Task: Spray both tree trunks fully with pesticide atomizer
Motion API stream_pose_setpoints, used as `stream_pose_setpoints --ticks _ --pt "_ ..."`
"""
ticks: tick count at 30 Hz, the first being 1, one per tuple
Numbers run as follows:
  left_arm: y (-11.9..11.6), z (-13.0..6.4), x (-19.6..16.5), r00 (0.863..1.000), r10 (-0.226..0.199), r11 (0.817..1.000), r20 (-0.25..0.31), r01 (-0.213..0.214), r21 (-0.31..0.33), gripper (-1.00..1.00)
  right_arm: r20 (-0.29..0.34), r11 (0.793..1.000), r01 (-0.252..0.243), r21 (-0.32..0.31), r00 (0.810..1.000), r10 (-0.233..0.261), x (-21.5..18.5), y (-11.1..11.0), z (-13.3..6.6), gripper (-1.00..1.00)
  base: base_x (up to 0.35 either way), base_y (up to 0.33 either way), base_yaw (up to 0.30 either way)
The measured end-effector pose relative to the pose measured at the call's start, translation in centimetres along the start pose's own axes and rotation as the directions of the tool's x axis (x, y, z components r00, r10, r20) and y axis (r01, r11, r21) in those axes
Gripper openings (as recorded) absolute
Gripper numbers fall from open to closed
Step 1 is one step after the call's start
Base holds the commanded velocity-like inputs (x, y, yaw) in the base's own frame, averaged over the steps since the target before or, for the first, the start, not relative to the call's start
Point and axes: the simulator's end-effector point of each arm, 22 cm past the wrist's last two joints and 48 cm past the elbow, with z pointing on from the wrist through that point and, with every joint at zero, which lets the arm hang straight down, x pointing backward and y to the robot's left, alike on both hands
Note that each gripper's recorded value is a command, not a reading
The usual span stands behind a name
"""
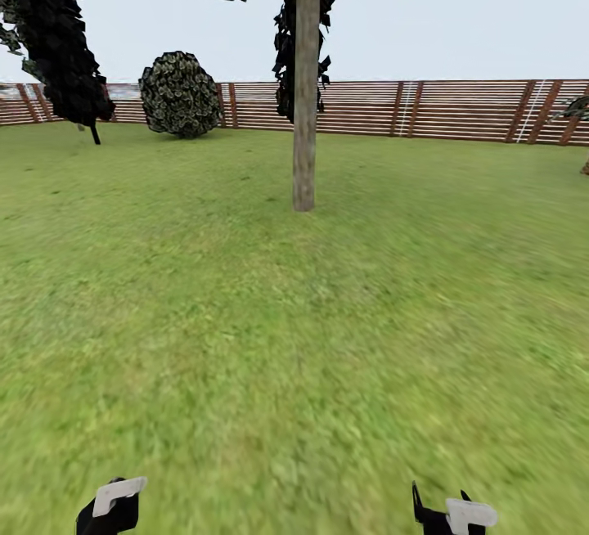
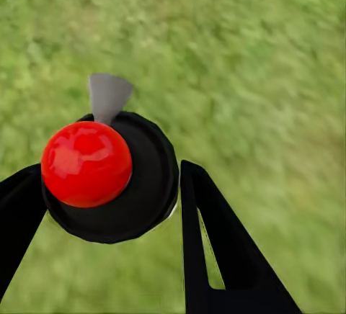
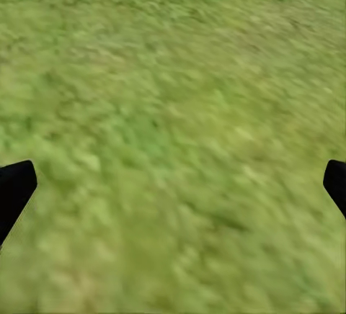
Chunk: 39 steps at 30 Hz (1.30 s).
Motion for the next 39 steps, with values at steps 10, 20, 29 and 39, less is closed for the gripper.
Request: stream_pose_setpoints --ticks 10,20,29,39 --pt "0.0 0.0 0.0 1.0 0.0 1.0 0.0 0.0 0.0 -1.0 -0.001 1.0 0.0 0.0 1.0 0.0 0.02 -0.01 -0.01 1.0 0.339 0.0 0.0" --pt "0.0 0.0 0.0 1.0 0.0 1.0 0.0 0.0 0.0 -1.0 0.0 1.0 0.0 0.001 1.0 0.0 -0.02 -0.02 0.01 1.0 0.339 0.0 0.0" --pt "0.0 0.0 0.0 1.0 0.0 1.0 0.0 0.0 0.0 -1.0 0.0 1.0 0.0 0.0 1.0 0.0 -0.01 -0.01 0.0 1.0 0.339 0.0 0.0" --pt "0.01 0.0 0.0 1.0 0.0 1.0 0.0 0.0 0.0 -1.0 0.001 1.0 0.0 0.001 1.0 0.0 -0.03 -0.02 0.01 1.0 0.339 0.0 0.0"
